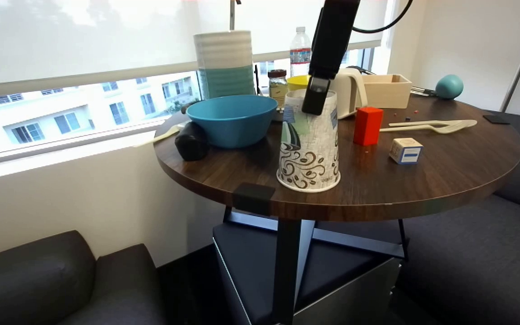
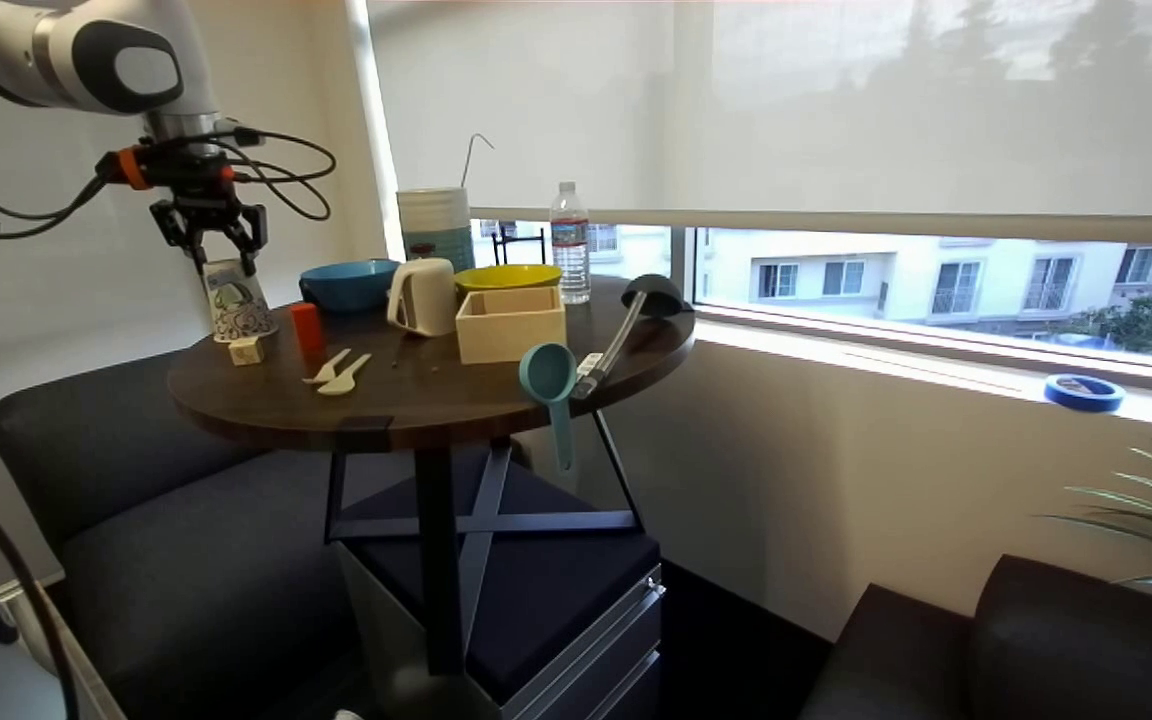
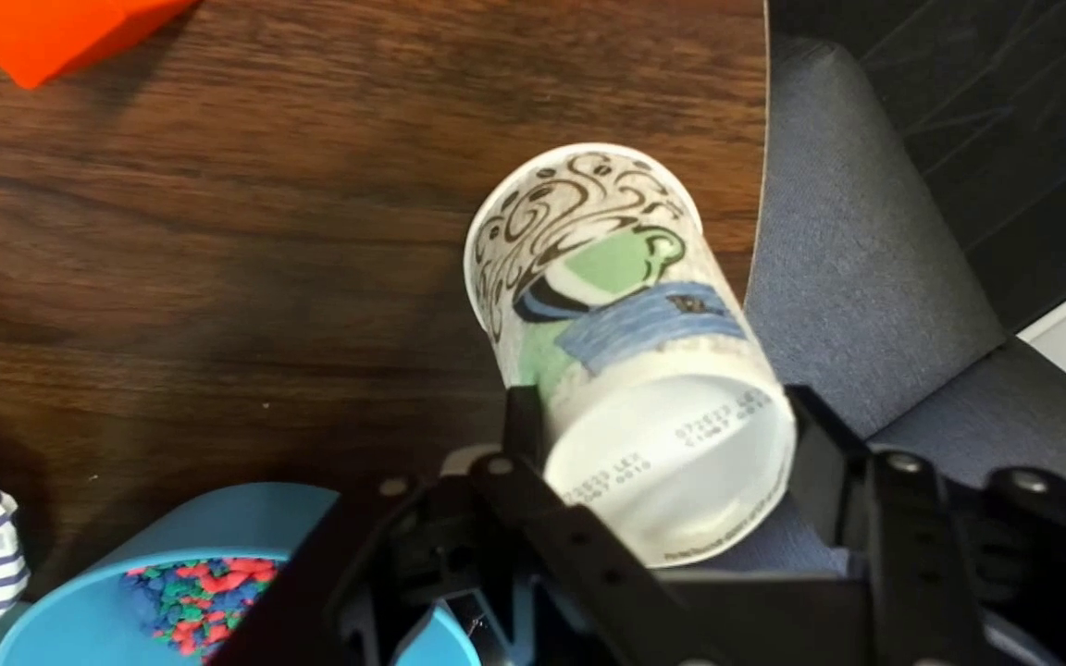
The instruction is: Pick up the red block and place it standing lengthwise on the table, pick up the paper cup and cover the red block on the table
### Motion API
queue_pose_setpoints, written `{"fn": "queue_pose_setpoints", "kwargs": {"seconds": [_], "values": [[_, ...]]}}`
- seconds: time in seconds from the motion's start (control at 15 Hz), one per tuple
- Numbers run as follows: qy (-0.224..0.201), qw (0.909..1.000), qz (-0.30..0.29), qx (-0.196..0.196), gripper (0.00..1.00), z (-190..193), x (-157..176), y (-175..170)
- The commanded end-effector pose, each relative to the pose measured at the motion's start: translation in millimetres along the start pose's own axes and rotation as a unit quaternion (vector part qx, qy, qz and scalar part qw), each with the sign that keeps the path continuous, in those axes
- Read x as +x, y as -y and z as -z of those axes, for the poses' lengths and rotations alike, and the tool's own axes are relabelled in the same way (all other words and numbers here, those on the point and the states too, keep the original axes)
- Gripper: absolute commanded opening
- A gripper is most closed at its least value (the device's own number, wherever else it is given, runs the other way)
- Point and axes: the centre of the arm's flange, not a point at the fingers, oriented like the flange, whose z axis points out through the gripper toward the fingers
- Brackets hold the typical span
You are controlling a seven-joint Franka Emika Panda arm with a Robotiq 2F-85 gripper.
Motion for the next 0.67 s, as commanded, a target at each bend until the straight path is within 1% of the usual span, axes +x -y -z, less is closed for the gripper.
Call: {"fn": "queue_pose_setpoints", "kwargs": {"seconds": [0.0,0.27,0.33,0.6], "values": [[-0.008,0.9999,-0.004,-0.010,0.40,12,-1,-3],[-0.019,0.9986,-0.016,-0.046,0.39,44,-12,-12],[-0.028,0.9979,-0.020,-0.055,0.39,55,-16,-15],[-0.052,0.9917,-0.053,-0.105,0.39,101,-34,-26]]}}
